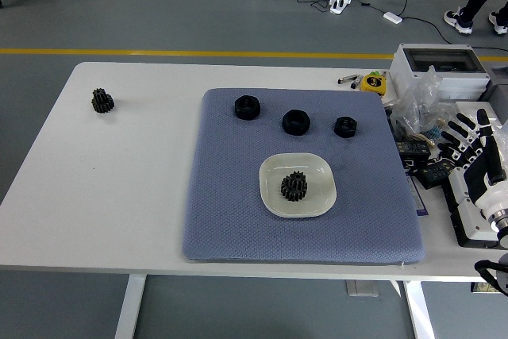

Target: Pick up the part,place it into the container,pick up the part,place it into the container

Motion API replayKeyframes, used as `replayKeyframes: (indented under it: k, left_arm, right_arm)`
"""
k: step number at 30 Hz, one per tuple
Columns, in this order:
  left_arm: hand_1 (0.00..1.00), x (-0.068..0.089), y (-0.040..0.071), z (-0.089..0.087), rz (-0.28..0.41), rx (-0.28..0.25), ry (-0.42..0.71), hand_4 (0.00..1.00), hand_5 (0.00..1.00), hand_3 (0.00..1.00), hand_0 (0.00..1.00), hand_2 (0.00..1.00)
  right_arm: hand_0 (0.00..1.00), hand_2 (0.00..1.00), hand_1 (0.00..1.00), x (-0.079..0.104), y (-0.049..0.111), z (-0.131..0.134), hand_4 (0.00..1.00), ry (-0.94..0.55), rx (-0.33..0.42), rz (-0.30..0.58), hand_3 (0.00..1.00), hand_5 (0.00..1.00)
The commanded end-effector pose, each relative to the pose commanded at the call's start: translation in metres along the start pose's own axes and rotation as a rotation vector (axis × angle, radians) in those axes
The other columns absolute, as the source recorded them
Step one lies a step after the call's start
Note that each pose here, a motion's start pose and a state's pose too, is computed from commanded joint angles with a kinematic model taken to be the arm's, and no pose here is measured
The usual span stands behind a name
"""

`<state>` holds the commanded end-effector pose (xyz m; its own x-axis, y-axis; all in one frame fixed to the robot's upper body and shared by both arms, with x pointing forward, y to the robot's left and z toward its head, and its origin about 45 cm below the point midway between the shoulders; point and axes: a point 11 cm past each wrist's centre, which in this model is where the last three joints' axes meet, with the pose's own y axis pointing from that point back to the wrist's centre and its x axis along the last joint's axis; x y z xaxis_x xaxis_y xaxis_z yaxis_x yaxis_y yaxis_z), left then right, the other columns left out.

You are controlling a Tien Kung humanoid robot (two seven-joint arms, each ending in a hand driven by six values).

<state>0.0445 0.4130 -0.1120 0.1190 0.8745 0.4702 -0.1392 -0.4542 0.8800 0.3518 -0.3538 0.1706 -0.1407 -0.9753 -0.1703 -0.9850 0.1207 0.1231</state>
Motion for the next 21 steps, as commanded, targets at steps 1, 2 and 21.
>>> replayKeyframes:
  k: [1,2,21]
  left_arm:
    - [0.685,0.0002,0.0,0.0002,0.0,0.0,-0.002,0.593,0.496,0.556,0.659,0.631]
    - [0.685,0.0003,-0.0001,0.0002,0.0,0.0,-0.004,0.593,0.496,0.556,0.659,0.631]
    - [0.684,0.002,-0.0003,-0.0015,0.003,0.004,-0.019,0.591,0.494,0.557,0.658,0.63]
  right_arm:
    - [0.731,0.807,0.756,-0.0009,0.0013,0.0006,0.998,0.017,0.002,-0.007,0.827,0.917]
    - [0.731,0.807,0.756,-0.0017,0.002,0.0009,0.998,0.028,0.004,-0.012,0.827,0.917]
    - [0.741,0.803,0.758,-0.0072,0.0059,0.0054,0.998,0.046,0.038,-0.025,0.826,0.922]
